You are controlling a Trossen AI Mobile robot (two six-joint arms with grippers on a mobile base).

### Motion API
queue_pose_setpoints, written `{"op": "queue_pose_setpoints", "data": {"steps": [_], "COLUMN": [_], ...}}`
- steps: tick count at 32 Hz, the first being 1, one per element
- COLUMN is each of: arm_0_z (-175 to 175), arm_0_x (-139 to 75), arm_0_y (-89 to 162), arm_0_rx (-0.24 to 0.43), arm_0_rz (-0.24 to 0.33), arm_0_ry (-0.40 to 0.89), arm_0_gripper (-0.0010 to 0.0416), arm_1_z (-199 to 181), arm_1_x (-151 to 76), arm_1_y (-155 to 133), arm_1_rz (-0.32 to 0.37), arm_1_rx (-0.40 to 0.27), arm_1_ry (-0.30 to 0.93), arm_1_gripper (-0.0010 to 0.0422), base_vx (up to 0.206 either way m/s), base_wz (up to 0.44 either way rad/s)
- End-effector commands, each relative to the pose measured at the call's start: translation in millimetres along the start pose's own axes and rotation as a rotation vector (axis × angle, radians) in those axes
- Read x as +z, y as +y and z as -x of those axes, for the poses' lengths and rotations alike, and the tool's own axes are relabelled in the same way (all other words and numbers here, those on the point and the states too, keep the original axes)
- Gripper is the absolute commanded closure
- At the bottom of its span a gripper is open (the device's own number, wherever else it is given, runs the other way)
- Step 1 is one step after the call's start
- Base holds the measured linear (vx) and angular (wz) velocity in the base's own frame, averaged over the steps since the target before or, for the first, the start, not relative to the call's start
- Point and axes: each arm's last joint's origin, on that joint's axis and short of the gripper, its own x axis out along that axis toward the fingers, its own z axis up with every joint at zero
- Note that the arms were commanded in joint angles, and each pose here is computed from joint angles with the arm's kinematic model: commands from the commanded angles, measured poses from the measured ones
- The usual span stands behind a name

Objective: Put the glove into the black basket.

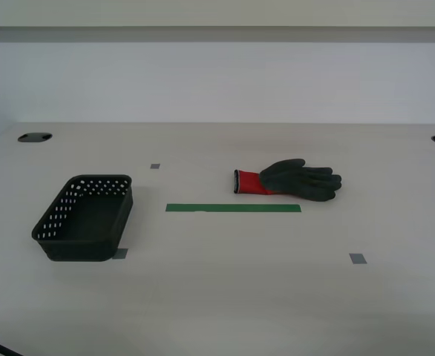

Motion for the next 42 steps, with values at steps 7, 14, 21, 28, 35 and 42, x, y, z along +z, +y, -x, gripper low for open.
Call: {"op": "queue_pose_setpoints", "data": {"steps": [7,14,21,28,35,42], "arm_0_z": [-0.1,-0.1,0.0,0.3,0.7,0.9], "arm_0_x": [-0.2,-1.5,-4.2,-7.0,-9.0,-10.7], "arm_0_y": [0.2,0.2,0.3,0.2,0.4,0.4], "arm_0_rx": [0.001,0.001,0.002,0.0,0.002,0.002], "arm_0_rz": [0.0,0.0,0.0,0.0,-0.001,0.0], "arm_0_ry": [0.005,0.019,0.046,0.076,0.098,0.117], "arm_0_gripper": [0.0405,0.0405,0.0405,0.0405,0.0405,0.0405], "arm_1_z": [-110.0,-199.4,-260.5,-303.5,-321.6,-320.4], "arm_1_x": [-9.5,-30.5,-50.0,-108.5,-182.6,-231.3], "arm_1_y": [-67.7,-123.5,-142.5,-155.3,-164.6,-165.3], "arm_1_rz": [-0.074,-0.103,-0.067,0.038,0.096,0.12], "arm_1_rx": [-0.268,-0.406,-0.445,-0.461,-0.464,-0.289], "arm_1_ry": [0.142,0.258,0.323,0.405,0.589,0.823], "arm_1_gripper": [0.0412,0.0412,0.0412,0.0412,0.0413,0.0413], "base_vx": [0.0,0.0,-0.002,0.0,0.0,0.0], "base_wz": [0.0,0.0,0.003,0.0,0.0,0.0]}}
